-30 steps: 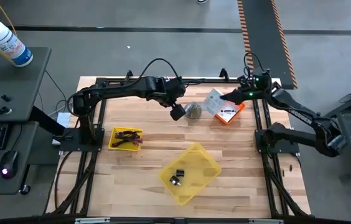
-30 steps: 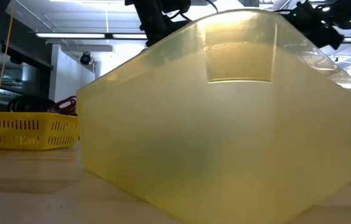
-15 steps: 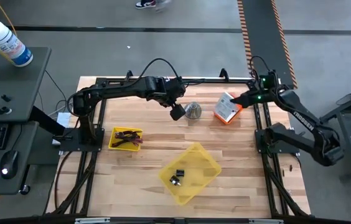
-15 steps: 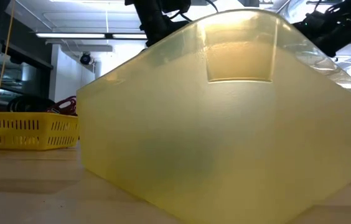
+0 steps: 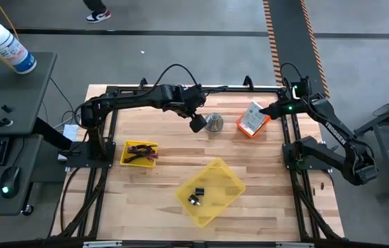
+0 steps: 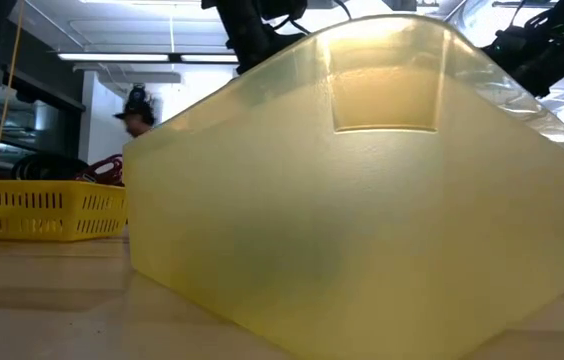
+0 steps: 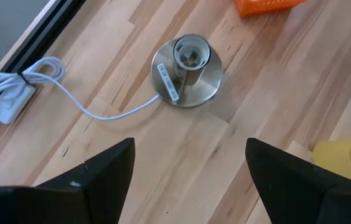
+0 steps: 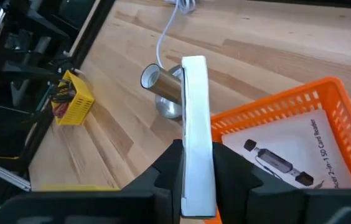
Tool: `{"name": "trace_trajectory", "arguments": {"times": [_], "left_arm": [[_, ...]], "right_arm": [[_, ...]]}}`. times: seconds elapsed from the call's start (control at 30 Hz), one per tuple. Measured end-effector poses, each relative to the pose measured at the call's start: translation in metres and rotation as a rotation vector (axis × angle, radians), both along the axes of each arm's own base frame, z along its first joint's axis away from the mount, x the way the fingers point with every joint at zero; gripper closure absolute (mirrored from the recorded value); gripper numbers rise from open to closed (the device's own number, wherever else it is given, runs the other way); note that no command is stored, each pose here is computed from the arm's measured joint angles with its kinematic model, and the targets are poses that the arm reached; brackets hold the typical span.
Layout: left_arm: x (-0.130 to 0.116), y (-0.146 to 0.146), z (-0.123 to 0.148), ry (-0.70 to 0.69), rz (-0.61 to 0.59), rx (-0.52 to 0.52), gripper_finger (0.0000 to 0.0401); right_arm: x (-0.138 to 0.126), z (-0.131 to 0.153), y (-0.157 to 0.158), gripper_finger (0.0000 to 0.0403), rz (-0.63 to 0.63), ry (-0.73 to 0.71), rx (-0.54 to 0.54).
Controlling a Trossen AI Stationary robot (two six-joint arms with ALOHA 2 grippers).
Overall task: Pick and place items into bin
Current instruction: Put the white card reader box into the orange bin
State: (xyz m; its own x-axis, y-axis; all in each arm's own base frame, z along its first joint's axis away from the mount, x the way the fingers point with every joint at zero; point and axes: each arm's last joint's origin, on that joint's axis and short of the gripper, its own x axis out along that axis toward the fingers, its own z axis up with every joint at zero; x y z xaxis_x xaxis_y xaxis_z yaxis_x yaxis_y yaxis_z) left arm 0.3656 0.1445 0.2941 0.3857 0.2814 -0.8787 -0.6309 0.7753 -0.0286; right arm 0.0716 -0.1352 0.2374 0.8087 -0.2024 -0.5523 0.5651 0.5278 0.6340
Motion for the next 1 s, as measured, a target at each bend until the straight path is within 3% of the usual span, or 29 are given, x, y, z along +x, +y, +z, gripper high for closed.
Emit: {"name": "trace_trajectory", "arguments": {"times": [0.2, 0.63, 1.0], "left_arm": [[0.0013, 0.0005, 0.0009, -0.017, 0.000, 0.006, 0.0107], [0.0016, 0.0006, 0.0011, -0.021, 0.002, 0.007, 0.0107], [0.0021, 0.0008, 0.0014, -0.027, 0.003, 0.009, 0.0107]], "right_arm": [[-0.0009, -0.0048, 0.0002, 0.0347, -0.014, 0.032, -0.003], [-0.0010, -0.0047, -0.0004, 0.0284, -0.025, 0.042, -0.012], [-0.0010, -0.0048, -0.0004, 0.0278, -0.030, 0.043, -0.008]]}}
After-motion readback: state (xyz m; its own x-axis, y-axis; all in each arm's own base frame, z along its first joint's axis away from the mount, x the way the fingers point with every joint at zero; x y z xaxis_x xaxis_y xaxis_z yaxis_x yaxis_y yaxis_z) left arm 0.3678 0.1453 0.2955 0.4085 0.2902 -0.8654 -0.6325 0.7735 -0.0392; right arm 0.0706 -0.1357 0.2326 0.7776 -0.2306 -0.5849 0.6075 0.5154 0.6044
